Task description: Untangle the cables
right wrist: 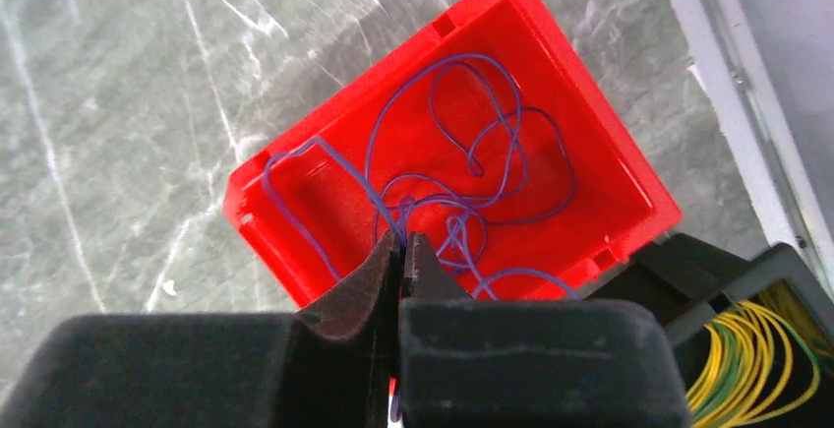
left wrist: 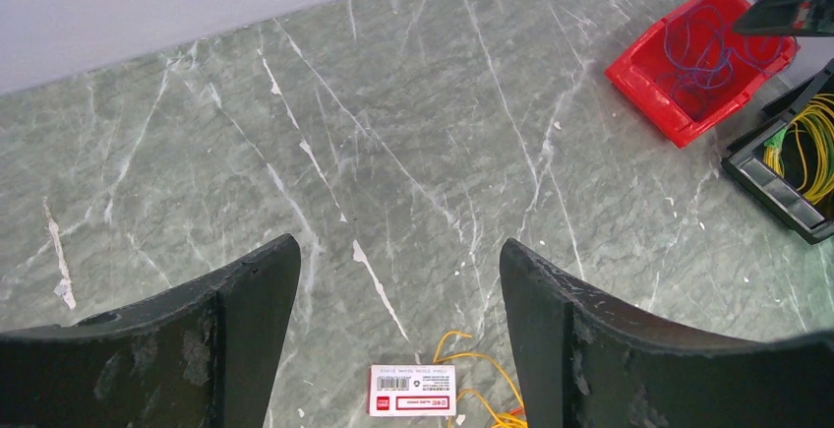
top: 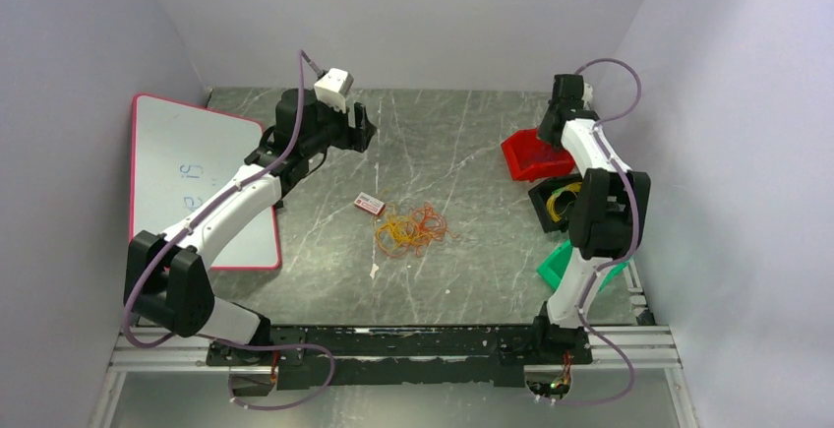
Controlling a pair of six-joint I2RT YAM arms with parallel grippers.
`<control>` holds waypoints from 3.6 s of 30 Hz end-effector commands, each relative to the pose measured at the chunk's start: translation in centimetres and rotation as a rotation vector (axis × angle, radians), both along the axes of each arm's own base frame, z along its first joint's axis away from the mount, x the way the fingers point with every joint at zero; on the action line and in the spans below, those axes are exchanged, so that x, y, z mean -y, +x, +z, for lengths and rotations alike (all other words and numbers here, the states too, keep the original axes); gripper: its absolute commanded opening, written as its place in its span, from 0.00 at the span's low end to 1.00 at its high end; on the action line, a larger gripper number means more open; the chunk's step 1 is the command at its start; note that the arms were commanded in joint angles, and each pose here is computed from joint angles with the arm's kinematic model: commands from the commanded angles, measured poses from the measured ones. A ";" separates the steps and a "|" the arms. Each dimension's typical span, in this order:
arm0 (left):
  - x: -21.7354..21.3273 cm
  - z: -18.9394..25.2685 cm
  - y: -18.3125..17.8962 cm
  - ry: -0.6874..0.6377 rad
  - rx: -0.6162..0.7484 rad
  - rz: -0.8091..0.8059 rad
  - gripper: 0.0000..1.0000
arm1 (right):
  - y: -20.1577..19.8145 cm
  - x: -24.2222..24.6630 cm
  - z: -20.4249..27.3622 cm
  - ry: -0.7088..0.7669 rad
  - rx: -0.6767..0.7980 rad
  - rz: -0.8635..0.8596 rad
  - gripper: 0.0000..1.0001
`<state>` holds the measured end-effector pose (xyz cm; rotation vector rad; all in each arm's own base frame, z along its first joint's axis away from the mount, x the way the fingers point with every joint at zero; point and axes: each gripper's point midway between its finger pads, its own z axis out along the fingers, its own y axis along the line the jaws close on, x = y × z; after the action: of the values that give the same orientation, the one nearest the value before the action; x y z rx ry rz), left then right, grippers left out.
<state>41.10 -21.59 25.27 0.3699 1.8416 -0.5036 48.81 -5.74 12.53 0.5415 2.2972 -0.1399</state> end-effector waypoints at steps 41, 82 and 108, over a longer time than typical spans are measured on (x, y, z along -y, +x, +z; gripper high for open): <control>-0.5 1.6 -0.2 0.010 0.057 0.005 0.78 | 2.3 1.5 -5.1 -0.046 -0.142 -0.009 0.25; -2.0 -2.9 -3.4 -0.025 -0.160 0.079 0.81 | -10.6 -24.6 4.6 0.283 0.057 0.755 0.50; 0.9 -6.9 -6.1 -0.139 -0.310 0.027 0.88 | -15.7 -31.2 -3.7 0.166 -0.233 0.956 0.40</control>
<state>34.40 -21.16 16.61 0.1417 2.1429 -0.6555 33.84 26.00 10.06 -0.5052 2.4950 0.5486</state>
